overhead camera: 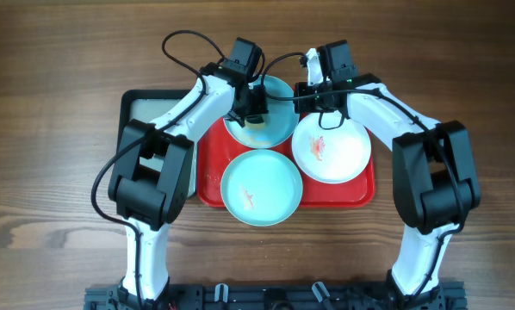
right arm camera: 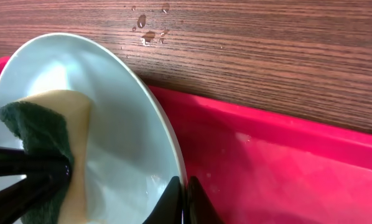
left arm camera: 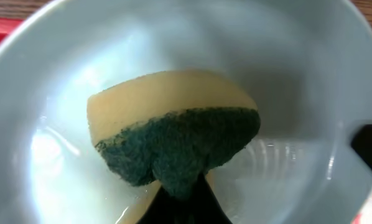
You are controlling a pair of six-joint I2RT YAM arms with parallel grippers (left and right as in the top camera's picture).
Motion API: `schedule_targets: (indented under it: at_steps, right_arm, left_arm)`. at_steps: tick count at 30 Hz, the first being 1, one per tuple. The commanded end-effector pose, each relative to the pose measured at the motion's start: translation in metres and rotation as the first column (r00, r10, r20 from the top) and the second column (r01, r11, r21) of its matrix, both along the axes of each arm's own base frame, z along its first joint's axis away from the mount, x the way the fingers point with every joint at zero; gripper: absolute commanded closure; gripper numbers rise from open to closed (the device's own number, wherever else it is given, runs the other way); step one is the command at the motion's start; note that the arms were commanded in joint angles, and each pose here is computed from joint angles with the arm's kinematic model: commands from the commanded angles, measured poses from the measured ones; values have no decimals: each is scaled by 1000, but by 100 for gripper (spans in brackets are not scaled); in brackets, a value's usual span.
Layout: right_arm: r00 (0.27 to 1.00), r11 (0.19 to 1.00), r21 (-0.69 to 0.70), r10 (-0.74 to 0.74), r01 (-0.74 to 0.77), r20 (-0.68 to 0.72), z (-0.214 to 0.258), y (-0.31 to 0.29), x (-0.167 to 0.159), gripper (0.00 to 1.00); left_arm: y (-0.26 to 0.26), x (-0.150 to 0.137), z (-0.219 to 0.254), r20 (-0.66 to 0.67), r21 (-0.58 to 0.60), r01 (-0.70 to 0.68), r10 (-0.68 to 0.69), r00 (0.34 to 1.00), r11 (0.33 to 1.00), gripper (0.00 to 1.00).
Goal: Clean dirty plates on tray and stack at the side
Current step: 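Scrub the blue plate with the sponge while right gripper holds it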
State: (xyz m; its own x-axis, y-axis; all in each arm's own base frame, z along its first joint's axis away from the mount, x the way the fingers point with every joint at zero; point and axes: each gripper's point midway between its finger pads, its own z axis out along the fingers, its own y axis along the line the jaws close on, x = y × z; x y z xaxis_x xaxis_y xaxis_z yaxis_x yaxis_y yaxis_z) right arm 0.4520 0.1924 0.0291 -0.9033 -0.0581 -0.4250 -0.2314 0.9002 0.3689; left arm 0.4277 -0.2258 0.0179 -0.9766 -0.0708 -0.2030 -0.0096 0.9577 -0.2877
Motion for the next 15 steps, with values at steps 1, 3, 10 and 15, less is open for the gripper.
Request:
schedule_targets:
  at_steps: [1,3,10,15]
  right_arm:
    - [997,995,63,74,-74,-1,6,26,-6,96]
    - [997,995,63,74,-74,-1,6,26,-6,96]
    - [997,995,63,75,-75,0,6,26,-6,96]
    - [997,995,64,75,-75,0,6,26,-6,96]
  left_arm:
    - [-11,-7,29,-5,-110,-2,1,1000,994,96]
    - [-3,1,58,66,-109,-17,24,998,994,96]
    - [38,8,49,118,105,-110,98,988,988,96]
    - [50,-4,17,62,175,-119,110,992,977,96]
